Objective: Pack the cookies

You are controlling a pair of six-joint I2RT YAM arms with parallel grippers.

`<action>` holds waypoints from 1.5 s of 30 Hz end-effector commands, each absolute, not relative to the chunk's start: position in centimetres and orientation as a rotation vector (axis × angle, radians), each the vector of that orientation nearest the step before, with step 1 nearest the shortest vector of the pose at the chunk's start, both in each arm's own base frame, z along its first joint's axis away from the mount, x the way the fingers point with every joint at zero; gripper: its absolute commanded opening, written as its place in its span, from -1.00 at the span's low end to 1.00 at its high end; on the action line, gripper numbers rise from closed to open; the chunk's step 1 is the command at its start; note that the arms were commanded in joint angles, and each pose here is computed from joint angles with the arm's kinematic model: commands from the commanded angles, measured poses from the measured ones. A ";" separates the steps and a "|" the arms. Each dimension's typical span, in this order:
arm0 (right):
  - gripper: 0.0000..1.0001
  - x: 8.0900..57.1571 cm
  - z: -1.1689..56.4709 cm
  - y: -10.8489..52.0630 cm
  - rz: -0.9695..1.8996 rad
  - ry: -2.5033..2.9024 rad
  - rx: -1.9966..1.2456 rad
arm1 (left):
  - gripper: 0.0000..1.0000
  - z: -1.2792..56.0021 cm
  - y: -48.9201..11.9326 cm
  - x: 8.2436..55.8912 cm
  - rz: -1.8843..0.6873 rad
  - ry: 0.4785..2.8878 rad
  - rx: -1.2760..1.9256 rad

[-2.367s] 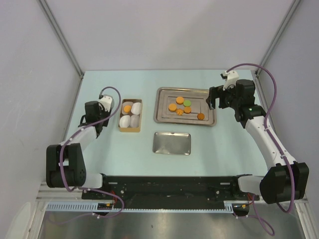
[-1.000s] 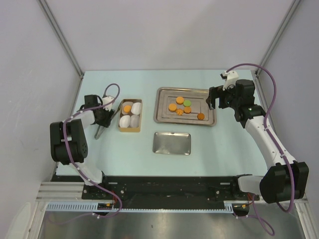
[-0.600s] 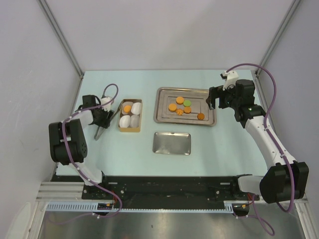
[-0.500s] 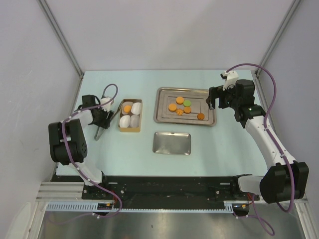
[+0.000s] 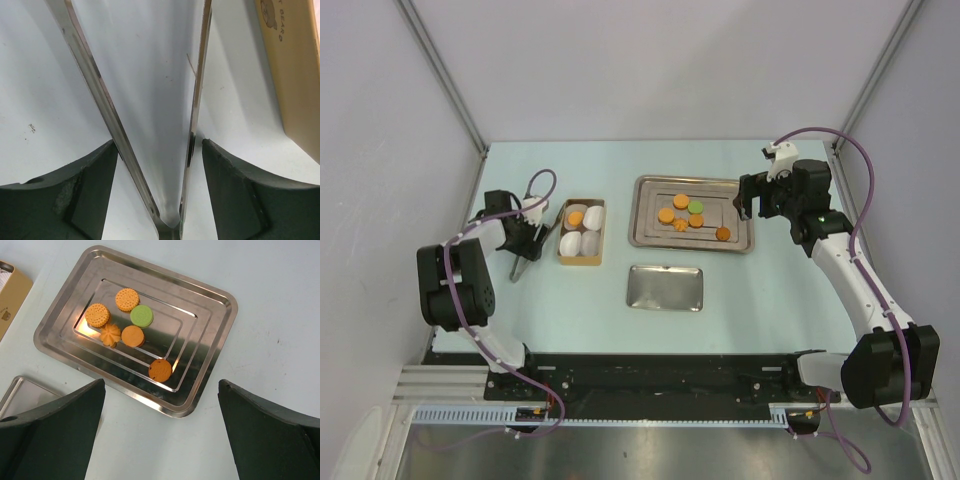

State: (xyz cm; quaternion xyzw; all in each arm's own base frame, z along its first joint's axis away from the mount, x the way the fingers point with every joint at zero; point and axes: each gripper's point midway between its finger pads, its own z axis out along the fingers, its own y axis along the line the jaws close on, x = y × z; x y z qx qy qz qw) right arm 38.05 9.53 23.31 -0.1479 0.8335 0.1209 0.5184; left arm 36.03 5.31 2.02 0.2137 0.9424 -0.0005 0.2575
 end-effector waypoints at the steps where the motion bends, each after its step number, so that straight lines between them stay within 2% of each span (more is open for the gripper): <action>1: 0.99 38.3 24.4 9.6 0.277 1.965 -0.369 | 0.43 1.5 5.5 35.6 -0.025 2.594 0.605; 13: 0.99 38.3 24.3 9.4 0.275 1.967 -0.364 | 0.01 1.1 5.4 35.5 -0.043 2.606 0.615; 19: 0.99 38.3 24.4 9.5 0.274 1.966 -0.364 | -0.06 3.0 5.3 35.9 -0.024 2.560 0.591; 32: 0.99 38.3 24.1 9.8 0.279 1.971 -0.372 | 0.07 10.6 4.6 37.0 -0.014 2.414 0.543; 45: 0.99 38.3 24.2 10.0 0.282 1.969 -0.377 | -0.02 16.2 3.6 37.0 -0.037 2.317 0.520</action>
